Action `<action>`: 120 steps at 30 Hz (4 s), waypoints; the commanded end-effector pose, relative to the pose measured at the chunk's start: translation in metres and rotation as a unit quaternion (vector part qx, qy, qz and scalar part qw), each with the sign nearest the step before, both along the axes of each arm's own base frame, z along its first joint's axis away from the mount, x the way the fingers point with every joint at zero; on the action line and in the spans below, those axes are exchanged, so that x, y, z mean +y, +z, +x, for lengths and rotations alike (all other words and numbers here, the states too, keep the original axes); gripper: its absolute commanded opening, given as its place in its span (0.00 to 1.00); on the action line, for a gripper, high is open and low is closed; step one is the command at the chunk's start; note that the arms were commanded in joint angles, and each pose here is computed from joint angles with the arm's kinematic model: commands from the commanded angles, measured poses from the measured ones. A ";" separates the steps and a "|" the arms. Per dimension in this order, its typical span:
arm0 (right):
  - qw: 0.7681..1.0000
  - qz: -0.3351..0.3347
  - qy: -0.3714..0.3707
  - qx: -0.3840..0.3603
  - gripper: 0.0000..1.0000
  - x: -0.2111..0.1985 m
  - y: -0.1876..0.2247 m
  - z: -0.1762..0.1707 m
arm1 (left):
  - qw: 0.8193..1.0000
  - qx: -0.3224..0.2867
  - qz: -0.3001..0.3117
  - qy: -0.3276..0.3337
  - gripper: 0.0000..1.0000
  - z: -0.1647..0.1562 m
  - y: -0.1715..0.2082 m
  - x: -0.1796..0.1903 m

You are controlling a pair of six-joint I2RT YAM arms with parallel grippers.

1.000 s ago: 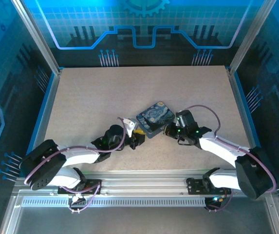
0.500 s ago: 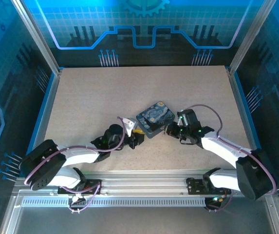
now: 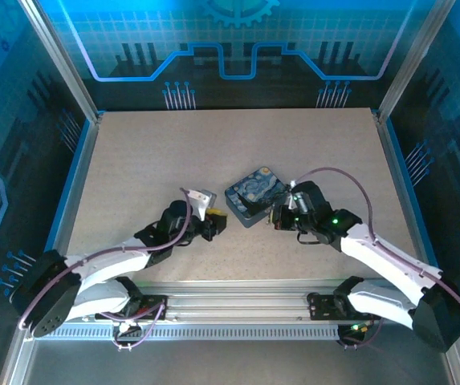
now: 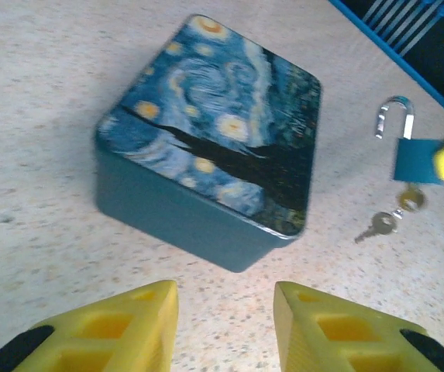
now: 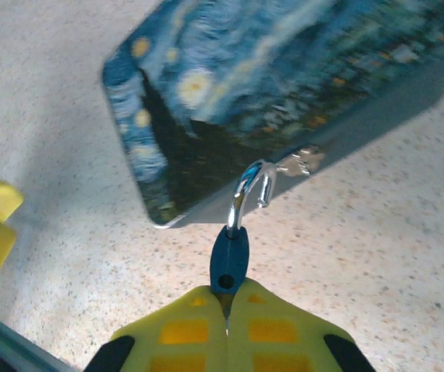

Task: Unlock a padlock with a key

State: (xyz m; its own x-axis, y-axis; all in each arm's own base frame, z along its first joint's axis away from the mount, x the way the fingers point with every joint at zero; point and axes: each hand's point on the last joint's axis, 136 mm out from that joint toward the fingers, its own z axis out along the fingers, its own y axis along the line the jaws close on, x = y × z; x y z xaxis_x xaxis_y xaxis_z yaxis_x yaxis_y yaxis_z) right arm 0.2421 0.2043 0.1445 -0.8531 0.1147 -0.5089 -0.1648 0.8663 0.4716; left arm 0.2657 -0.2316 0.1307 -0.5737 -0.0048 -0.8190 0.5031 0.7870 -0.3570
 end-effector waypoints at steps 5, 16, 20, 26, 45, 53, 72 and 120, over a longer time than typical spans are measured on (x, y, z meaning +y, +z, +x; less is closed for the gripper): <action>0.997 0.002 0.072 -0.029 0.00 0.081 0.024 0.011 | 0.990 0.053 0.086 0.101 0.45 0.009 0.009 0.065; 0.984 0.068 0.156 0.044 0.00 0.219 -0.001 0.001 | 0.946 0.106 0.104 0.289 0.66 0.011 0.021 0.172; 0.976 0.088 0.178 0.091 0.00 0.255 -0.027 -0.003 | 0.941 0.101 0.093 0.311 0.69 0.007 0.022 0.185; 0.978 0.076 0.159 0.113 0.00 0.276 -0.060 0.009 | 0.937 0.102 0.093 0.321 0.72 0.008 0.017 0.191; 0.985 -0.018 0.115 0.129 0.11 0.242 -0.113 0.027 | 0.940 0.102 0.093 0.312 0.74 0.009 0.014 0.188; 0.985 -0.029 0.111 0.132 0.15 0.237 -0.117 0.028 | 0.942 0.100 0.091 0.308 0.74 0.008 0.015 0.187; 0.991 -0.050 0.109 0.060 0.25 0.214 -0.059 0.032 | 0.946 0.092 0.092 0.296 0.76 0.009 0.021 0.184; 0.878 -0.235 -0.193 -0.369 1.00 -0.201 0.007 0.114 | 0.936 -0.142 0.148 0.287 0.99 0.104 -0.003 0.198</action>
